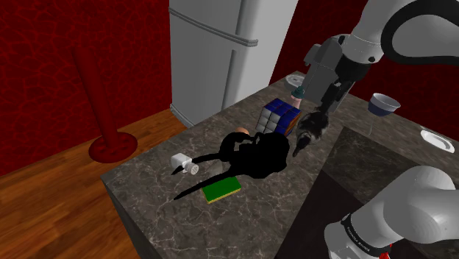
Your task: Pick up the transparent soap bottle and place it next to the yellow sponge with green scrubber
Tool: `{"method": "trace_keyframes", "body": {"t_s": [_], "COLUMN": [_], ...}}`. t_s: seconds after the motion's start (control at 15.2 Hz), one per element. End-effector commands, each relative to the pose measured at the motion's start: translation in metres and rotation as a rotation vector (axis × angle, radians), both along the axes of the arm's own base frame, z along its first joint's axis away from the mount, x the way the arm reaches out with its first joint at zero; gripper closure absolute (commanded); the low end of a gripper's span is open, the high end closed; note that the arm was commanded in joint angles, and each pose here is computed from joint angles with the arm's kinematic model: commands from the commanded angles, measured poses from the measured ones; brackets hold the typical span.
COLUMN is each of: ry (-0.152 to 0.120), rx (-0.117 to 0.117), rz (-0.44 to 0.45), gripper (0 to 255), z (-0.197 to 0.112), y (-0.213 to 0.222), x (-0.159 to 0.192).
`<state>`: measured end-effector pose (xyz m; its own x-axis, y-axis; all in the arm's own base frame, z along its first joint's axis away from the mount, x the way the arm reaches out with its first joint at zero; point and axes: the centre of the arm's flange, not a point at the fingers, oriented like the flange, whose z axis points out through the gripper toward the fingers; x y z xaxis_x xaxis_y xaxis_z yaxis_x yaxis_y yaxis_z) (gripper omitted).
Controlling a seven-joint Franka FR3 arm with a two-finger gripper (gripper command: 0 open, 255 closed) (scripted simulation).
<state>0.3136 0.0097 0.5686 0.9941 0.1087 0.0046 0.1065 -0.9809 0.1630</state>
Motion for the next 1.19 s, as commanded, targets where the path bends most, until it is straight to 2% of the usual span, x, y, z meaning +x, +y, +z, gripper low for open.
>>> {"method": "trace_keyframes", "body": {"t_s": [0.0,1.12], "ry": [0.000,-0.108], "rx": [0.000,0.096], "rz": [0.000,0.048], "gripper": [0,0], "z": [0.000,-0.082], "y": [0.000,-0.189], "x": [0.000,0.098]}}
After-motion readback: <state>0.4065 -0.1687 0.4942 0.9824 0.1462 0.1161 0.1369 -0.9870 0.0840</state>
